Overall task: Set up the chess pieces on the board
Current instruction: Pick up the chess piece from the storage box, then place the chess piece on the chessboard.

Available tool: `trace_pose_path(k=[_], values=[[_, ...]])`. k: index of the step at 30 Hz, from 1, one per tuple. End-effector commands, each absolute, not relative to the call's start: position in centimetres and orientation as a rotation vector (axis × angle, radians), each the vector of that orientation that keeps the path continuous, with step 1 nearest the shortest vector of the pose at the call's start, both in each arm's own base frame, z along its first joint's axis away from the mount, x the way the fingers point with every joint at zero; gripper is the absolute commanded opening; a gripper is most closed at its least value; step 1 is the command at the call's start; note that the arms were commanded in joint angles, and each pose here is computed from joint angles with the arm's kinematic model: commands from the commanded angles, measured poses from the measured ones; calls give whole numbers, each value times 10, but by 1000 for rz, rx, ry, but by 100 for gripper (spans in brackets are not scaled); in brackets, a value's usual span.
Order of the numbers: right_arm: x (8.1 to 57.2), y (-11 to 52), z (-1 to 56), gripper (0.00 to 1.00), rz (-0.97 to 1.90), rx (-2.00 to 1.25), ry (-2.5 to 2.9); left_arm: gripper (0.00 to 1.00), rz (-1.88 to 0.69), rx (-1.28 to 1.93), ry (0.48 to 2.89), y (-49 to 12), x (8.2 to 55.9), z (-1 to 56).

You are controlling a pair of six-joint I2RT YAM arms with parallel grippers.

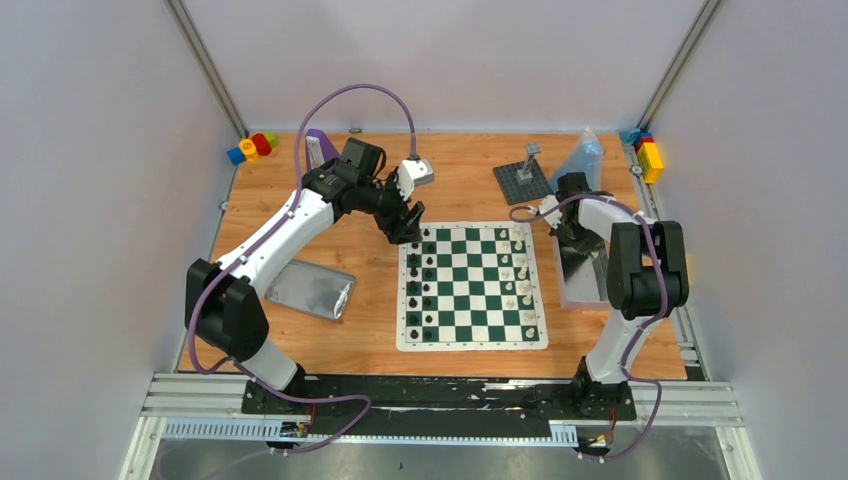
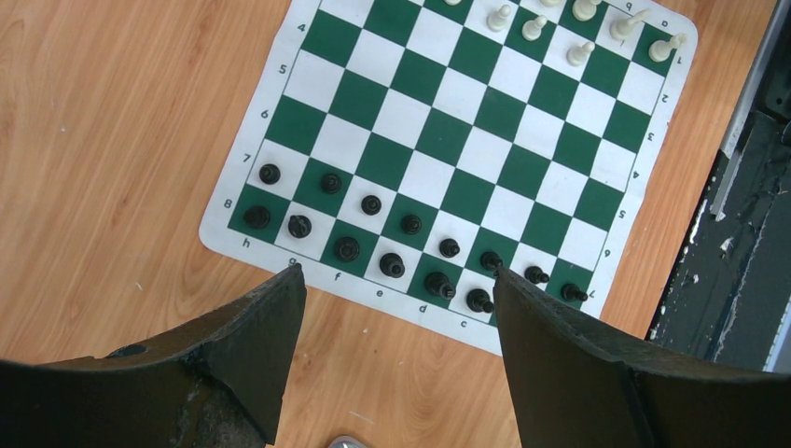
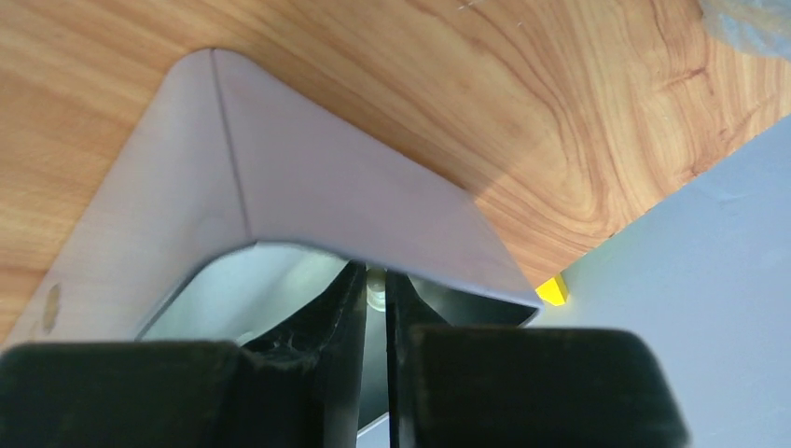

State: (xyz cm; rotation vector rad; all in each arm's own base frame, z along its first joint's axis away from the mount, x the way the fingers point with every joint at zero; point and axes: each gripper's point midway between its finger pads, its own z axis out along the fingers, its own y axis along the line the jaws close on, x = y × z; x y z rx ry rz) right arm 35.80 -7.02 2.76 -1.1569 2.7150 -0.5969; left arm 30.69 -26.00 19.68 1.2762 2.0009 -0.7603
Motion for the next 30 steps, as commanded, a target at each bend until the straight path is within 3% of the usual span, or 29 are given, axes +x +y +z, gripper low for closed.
trace_pose_path(k=[1, 9, 18, 30], values=[[366, -52, 62, 3, -490, -1056, 2649, 81, -760, 1275, 1939, -261, 308, 218], [347, -24, 95, 2, -286, -951, 2562, 81, -738, 1276, 1934, -259, 309, 221], [288, 65, 148, 1, 266, -1002, 2158, 82, -710, 1248, 1926, -254, 318, 228], [217, 138, 138, 0, 711, -1264, 1689, 82, -658, 1245, 1911, -247, 342, 230]])
